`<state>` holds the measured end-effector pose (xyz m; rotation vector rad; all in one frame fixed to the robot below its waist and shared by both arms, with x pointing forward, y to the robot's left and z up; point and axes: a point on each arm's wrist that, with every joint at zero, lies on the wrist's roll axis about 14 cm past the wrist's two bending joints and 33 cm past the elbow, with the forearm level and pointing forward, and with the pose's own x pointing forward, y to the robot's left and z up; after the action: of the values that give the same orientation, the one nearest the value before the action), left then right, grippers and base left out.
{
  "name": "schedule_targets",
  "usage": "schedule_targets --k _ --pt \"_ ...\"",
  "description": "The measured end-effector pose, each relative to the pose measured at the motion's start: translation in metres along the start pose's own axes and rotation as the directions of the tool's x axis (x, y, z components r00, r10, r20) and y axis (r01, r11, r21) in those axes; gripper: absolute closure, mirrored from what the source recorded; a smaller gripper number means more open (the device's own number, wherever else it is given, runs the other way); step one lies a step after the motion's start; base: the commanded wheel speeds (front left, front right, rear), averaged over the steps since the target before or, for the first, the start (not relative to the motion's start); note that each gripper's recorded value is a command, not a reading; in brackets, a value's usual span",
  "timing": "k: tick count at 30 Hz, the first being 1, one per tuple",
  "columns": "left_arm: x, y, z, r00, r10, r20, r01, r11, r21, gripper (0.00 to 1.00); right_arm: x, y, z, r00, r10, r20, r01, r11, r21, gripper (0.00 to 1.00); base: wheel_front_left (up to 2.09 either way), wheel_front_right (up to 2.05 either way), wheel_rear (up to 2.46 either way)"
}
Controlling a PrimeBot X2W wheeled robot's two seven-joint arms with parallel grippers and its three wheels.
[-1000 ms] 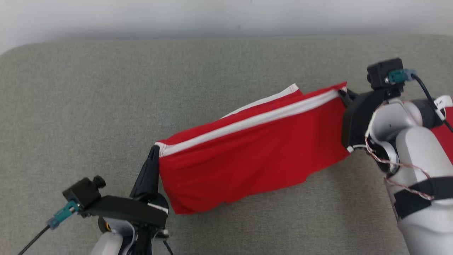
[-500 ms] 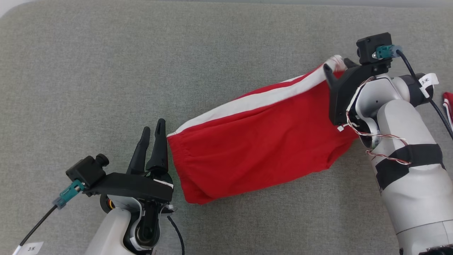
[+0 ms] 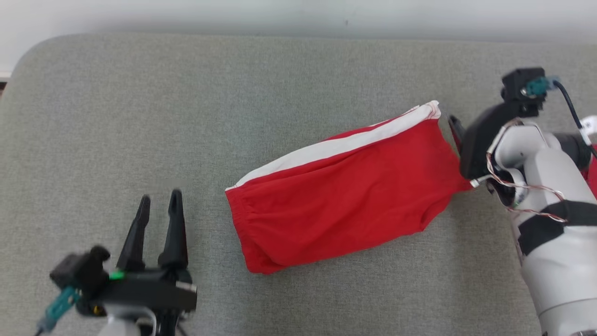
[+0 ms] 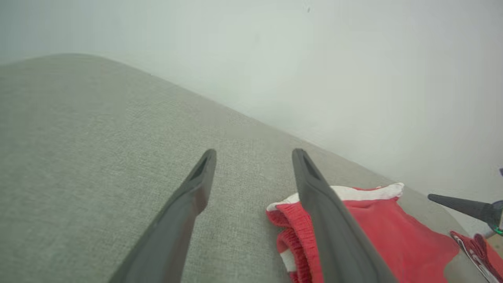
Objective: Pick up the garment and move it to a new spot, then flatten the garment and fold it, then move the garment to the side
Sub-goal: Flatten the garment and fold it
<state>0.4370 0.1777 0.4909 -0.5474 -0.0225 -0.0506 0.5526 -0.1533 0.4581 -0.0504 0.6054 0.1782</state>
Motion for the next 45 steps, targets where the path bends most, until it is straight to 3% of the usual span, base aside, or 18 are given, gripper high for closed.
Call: schedule_targets --k 6,11,17,26,27,28,29,37,45 --pt "-0.038 0.014 0.0 0.999 0.035 -0.002 -0.034 0.989 0.145 0.0 -0.002 -0.005 -0.023 0.998 -0.002 -0.068 0.007 0.997 0.077 0.0 0.0 0.0 0.0" --pt "-0.062 0.035 -0.005 0.993 0.114 -0.014 -0.109 0.977 0.181 0.0 0.007 -0.004 -0.04 0.993 -0.007 -0.117 0.018 0.995 0.098 0.0 0.0 0.0 0.0" --pt "-0.087 0.057 -0.002 0.981 0.195 -0.011 -0.187 0.956 0.225 0.0 0.018 0.021 -0.06 0.983 0.036 -0.179 -0.016 0.994 0.111 0.0 0.0 0.0 0.0" --pt "-0.11 0.069 -0.011 0.967 0.251 -0.041 -0.234 0.941 0.243 0.0 0.025 0.035 -0.076 0.97 0.049 -0.239 -0.029 0.996 0.087 0.0 0.0 0.0 0.0" --pt "-0.112 0.07 -0.012 0.965 0.257 -0.042 -0.24 0.94 0.241 0.0 0.026 0.036 -0.077 0.968 0.049 -0.245 -0.031 0.996 0.08 0.07 0.0 0.0 0.0" --pt "-0.113 0.07 -0.013 0.964 0.261 -0.045 -0.243 0.94 0.239 0.0 0.026 0.037 -0.077 0.967 0.051 -0.248 -0.032 0.996 0.081 0.81 0.0 0.0 0.0" --pt "-0.113 0.071 -0.014 0.963 0.265 -0.047 -0.247 0.939 0.239 0.0 0.027 0.038 -0.078 0.967 0.053 -0.25 -0.034 0.996 0.082 1.0 0.0 0.0 0.0" --pt "-0.116 0.072 -0.019 0.96 0.273 -0.059 -0.254 0.94 0.227 0.0 0.025 0.041 -0.076 0.975 0.057 -0.217 -0.045 0.997 0.061 1.0 0.0 0.0 0.0" --pt "-0.118 0.065 -0.014 0.968 0.247 -0.039 -0.235 0.951 0.203 0.0 -0.004 -0.017 -0.081 0.989 -0.087 -0.12 0.092 0.995 0.042 1.0 0.0 0.0 0.0"
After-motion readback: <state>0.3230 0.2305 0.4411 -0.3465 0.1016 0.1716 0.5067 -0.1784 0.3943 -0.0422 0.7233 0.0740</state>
